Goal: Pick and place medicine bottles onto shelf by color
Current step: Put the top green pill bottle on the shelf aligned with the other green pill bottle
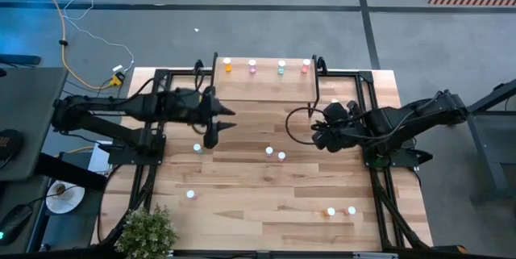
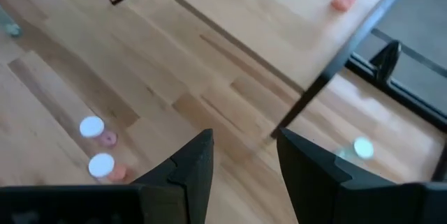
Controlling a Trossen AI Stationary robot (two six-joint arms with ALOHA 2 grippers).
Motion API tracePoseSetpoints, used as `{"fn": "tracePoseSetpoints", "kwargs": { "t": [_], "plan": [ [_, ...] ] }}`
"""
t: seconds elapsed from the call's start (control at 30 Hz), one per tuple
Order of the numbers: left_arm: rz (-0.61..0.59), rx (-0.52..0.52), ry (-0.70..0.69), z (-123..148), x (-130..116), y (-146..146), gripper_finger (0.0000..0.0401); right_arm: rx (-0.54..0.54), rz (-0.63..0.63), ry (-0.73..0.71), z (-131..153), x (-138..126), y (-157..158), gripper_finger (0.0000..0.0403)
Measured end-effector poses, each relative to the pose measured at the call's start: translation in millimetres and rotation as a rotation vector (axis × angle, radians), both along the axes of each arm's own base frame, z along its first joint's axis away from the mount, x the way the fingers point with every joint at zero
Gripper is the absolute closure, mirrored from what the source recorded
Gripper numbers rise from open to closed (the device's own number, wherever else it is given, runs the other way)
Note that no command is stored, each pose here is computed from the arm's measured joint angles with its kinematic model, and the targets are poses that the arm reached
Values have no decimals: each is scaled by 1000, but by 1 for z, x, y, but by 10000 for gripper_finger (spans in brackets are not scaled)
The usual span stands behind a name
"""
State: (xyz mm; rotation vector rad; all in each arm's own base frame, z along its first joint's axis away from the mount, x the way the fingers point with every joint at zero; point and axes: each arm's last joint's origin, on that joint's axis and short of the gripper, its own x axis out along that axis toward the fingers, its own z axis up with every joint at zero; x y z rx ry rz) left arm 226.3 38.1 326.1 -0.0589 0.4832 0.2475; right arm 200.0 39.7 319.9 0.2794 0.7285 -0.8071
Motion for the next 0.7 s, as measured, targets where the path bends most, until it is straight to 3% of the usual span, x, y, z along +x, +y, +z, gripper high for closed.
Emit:
{"fn": "tracePoseSetpoints", "kwargs": {
  "t": [0.4, 0.7],
  "plan": [
    [-126, -80, -45, -22, -16, -45, 236, 11, -134, 20, -5, -31, 19, 253],
    [-206, -56, -42, -23, -20, -73, 236, -9, -239, 30, -6, -42, 15, 253]
  ]
}}
